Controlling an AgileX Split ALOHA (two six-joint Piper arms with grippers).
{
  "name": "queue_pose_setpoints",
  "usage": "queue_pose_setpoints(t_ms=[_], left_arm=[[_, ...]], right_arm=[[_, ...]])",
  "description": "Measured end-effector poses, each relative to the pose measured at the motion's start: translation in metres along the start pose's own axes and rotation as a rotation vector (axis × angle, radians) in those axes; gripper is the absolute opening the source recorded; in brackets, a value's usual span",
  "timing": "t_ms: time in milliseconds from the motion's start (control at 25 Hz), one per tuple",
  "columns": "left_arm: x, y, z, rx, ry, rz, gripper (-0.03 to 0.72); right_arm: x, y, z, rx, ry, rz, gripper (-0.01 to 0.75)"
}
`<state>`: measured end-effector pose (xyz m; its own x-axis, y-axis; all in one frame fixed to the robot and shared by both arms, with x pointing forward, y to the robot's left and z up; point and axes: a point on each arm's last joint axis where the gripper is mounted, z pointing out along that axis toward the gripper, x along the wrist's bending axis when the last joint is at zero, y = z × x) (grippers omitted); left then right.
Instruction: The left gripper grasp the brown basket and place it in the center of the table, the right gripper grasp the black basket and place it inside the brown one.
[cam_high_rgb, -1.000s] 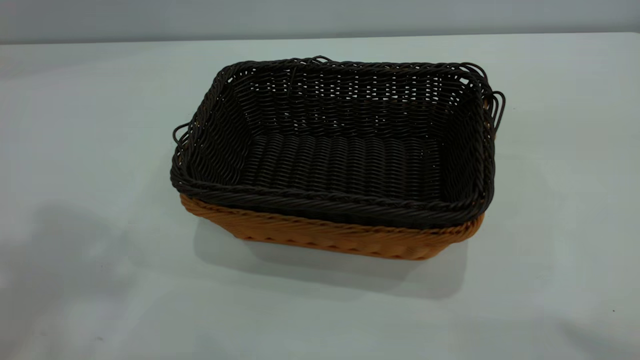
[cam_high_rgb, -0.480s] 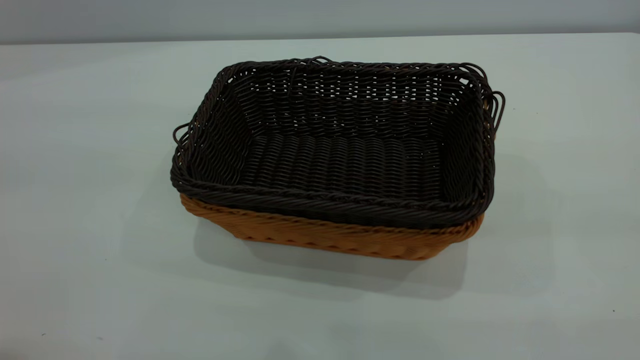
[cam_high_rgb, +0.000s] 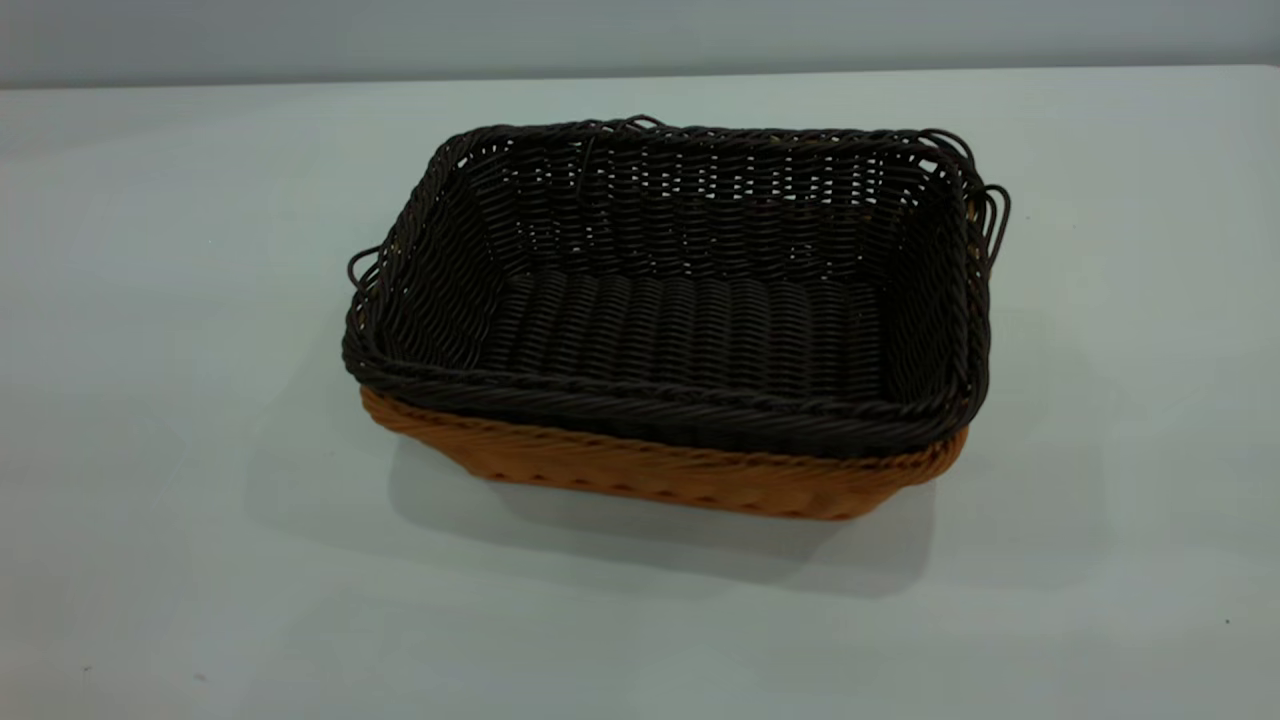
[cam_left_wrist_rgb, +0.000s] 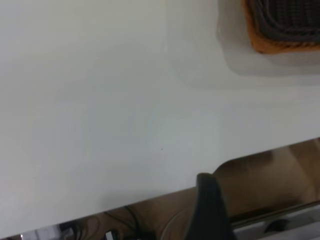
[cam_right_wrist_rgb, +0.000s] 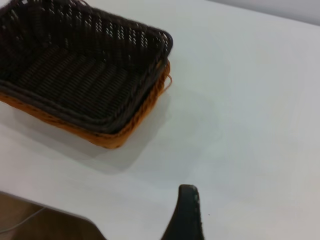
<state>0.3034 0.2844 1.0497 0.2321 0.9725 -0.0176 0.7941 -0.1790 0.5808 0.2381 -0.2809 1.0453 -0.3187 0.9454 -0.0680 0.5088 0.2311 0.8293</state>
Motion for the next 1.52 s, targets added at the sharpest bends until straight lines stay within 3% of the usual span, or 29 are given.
queue_pose_setpoints(t_ms=[280, 760, 1000, 1320, 1520], left_arm=[[0.0, -0.013, 0.002, -0.012, -0.001, 0.056, 0.489], [0.001, -0.029, -0.017, -0.165, -0.001, 0.062, 0.489], [0.007, -0.053, -0.027, -0.138, 0.055, 0.032, 0.489], [0.014, -0.073, -0.035, -0.286, 0.122, -0.039, 0.489], [0.014, -0.075, -0.036, -0.306, 0.109, -0.053, 0.489]], right_arm=[[0.002, -0.007, -0.007, -0.058, -0.027, -0.014, 0.577], [0.002, -0.007, -0.007, -0.058, -0.026, -0.004, 0.577], [0.002, -0.007, -0.007, -0.058, -0.026, -0.004, 0.575], [0.002, -0.007, -0.007, -0.058, -0.026, -0.004, 0.576], [0.002, -0.007, -0.007, -0.058, -0.026, -0.004, 0.576]])
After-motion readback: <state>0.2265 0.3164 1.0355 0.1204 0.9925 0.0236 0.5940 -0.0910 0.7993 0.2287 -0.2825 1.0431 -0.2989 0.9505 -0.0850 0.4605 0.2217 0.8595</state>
